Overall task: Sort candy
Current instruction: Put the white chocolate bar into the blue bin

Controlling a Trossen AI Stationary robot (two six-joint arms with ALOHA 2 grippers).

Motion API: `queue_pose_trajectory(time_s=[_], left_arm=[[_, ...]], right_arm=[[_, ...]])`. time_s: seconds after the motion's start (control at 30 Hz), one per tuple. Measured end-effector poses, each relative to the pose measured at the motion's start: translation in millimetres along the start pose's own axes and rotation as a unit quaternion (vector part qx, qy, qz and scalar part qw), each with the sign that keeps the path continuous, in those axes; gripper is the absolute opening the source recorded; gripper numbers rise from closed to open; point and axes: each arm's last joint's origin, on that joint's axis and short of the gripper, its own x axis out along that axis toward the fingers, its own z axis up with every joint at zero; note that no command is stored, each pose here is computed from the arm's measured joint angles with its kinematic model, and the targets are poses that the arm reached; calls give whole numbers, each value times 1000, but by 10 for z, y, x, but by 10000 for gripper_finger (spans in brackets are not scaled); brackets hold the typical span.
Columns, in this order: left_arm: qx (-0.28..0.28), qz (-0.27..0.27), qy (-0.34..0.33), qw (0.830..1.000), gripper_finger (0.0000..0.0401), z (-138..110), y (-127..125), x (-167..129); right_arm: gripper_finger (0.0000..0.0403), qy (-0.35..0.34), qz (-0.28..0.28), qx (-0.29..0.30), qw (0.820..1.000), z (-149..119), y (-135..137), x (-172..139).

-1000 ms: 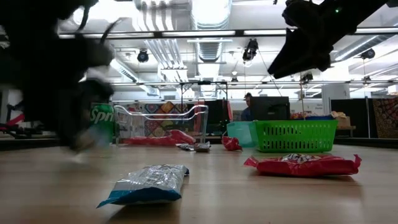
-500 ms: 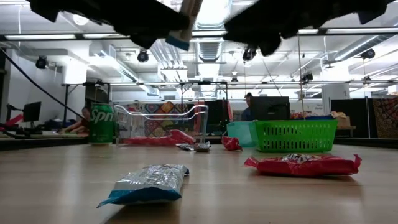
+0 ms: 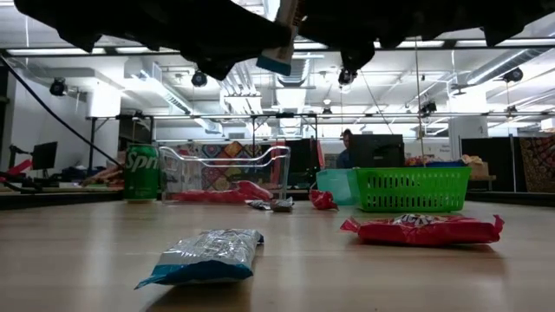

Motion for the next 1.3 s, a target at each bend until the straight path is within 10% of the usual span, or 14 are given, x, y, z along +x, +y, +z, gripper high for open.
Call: queue_pose_trajectory(time_s=[0.87, 1.3], left_arm=[[-28, 13, -11, 999, 88, -142, 16, 130], [-56, 19, 110, 992, 113, -115, 76, -97]], right_arm=[[20, -12, 0, -1, 1000, 75, -40, -38], [18, 132, -236, 80, 959, 108, -748, -443]])
